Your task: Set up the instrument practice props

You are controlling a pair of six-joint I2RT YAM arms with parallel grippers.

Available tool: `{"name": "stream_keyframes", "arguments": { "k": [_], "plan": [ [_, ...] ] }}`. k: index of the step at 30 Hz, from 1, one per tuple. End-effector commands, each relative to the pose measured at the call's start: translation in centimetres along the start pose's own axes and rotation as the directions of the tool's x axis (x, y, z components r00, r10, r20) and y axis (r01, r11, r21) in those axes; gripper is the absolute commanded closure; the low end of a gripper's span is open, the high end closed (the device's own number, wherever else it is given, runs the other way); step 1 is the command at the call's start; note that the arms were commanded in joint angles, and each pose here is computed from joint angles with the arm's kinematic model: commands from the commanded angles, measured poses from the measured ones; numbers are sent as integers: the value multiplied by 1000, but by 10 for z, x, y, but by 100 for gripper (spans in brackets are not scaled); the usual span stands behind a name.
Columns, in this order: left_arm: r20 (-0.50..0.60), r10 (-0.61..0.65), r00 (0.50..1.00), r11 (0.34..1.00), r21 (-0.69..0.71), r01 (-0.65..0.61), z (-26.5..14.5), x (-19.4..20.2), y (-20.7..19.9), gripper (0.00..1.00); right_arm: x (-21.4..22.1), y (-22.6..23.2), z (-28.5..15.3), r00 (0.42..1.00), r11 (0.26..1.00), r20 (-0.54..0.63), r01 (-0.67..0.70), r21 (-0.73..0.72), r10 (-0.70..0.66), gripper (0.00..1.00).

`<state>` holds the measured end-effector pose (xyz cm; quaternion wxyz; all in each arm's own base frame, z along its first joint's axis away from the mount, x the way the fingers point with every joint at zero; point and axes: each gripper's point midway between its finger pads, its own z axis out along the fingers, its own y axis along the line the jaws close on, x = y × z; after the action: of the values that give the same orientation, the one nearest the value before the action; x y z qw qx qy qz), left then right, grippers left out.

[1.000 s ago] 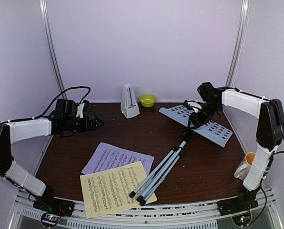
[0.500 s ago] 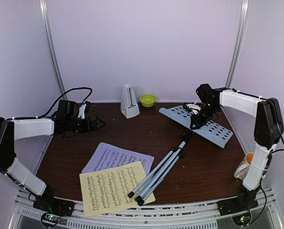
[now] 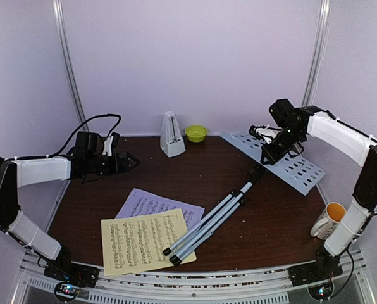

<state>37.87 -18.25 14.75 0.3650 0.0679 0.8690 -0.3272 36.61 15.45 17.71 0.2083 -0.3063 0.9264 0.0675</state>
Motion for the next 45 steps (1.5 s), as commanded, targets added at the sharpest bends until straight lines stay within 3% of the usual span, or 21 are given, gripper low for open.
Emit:
{"name": "stream_keyframes", "arguments": {
  "k": [1,6,13,23,28,33,39,45],
  "plan": [
    [81,17,997,998,62,-22,-8,-18,-18,2,-59,-12,-116,938,969,324,44,245,-124,100],
    [104,21,994,996,80,-30,-16,-24,-26,2,-67,-6,-192,875,914,433,25,404,-216,100],
    [149,63,987,994,83,-76,-36,-35,-41,2,-72,25,-307,684,890,663,-42,453,-305,100],
    [177,164,970,982,62,-177,-50,-43,-67,2,-64,46,-399,513,831,743,-96,547,-430,100],
    [164,246,955,963,75,-260,-43,-38,-88,2,-63,53,-420,479,778,711,-90,622,-514,100],
    [215,366,906,910,123,-397,-31,-31,-129,2,-68,68,-421,447,697,636,-37,716,-630,100],
    [242,569,786,793,93,-602,6,-8,-184,6,-79,78,-435,415,649,607,-51,759,-677,100],
    [373,602,706,736,85,-672,30,-1,-250,9,-84,87,-430,435,593,555,-58,803,-709,100]
  ]
}}
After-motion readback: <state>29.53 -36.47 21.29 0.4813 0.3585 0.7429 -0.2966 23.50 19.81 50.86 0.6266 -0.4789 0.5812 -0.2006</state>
